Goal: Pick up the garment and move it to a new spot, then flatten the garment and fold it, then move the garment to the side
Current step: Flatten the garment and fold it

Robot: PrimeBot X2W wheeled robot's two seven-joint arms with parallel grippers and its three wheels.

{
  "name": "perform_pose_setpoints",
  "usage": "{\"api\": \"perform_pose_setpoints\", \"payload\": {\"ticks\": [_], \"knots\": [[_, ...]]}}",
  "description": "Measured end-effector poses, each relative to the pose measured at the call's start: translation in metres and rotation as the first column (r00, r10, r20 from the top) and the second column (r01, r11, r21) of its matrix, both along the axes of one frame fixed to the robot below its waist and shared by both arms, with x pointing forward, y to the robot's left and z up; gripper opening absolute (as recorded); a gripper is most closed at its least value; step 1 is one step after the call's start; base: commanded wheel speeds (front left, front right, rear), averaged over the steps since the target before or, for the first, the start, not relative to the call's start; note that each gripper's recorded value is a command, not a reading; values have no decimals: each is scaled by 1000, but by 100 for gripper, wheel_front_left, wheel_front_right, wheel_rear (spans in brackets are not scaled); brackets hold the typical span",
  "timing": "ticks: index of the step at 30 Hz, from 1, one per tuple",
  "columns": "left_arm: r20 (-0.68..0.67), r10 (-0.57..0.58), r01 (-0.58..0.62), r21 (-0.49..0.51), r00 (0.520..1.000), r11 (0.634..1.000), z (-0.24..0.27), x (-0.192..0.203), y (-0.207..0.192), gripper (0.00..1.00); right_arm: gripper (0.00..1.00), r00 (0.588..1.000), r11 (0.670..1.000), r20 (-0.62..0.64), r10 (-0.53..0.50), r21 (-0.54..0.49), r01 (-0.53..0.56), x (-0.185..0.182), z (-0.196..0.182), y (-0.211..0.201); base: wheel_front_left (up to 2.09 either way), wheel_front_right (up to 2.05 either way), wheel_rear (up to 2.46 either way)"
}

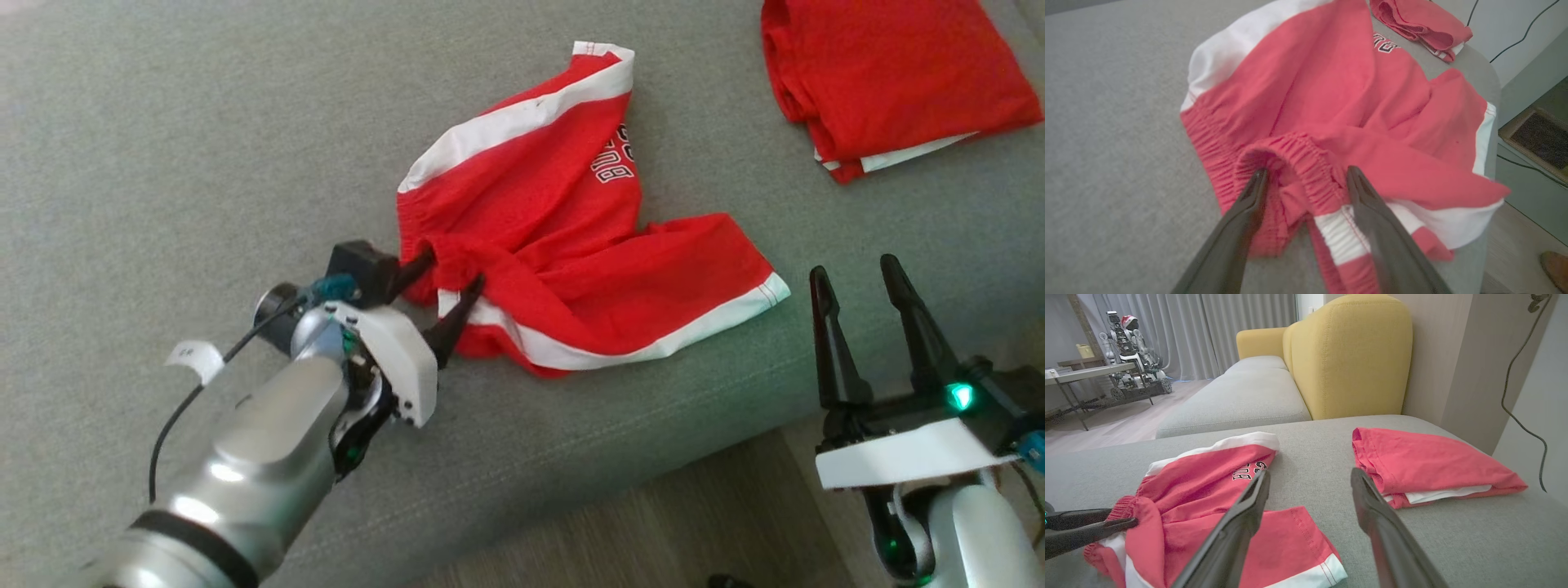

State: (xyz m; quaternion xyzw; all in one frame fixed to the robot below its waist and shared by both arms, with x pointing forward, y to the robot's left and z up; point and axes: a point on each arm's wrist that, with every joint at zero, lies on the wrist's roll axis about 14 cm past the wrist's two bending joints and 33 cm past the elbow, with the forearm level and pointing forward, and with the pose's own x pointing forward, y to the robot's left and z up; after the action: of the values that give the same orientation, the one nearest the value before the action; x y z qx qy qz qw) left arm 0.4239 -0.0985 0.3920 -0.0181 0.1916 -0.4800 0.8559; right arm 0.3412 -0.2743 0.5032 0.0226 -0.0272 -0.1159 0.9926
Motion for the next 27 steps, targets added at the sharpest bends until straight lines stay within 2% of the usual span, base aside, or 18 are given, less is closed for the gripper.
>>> {"api": "perform_pose_setpoints", "payload": {"ticks": [8, 15, 27], "knots": [[-38, -54, 54, -17, 998, 998, 4, -22, -2, 100, 100, 1000, 1000, 19, 13, 0, -13, 3, 5, 4, 0, 0, 0], [-46, -53, 52, -29, 998, 998, 5, -35, 9, 100, 100, 1000, 1000, 28, -2, -6, 2, -1, 9, -1, 0, 0, 0], [-72, -45, 48, 40, 996, 998, 15, -62, 44, 100, 100, 999, 1000, 49, 17, 0, -17, -3, 14, 5, 0, 0, 0]]}}
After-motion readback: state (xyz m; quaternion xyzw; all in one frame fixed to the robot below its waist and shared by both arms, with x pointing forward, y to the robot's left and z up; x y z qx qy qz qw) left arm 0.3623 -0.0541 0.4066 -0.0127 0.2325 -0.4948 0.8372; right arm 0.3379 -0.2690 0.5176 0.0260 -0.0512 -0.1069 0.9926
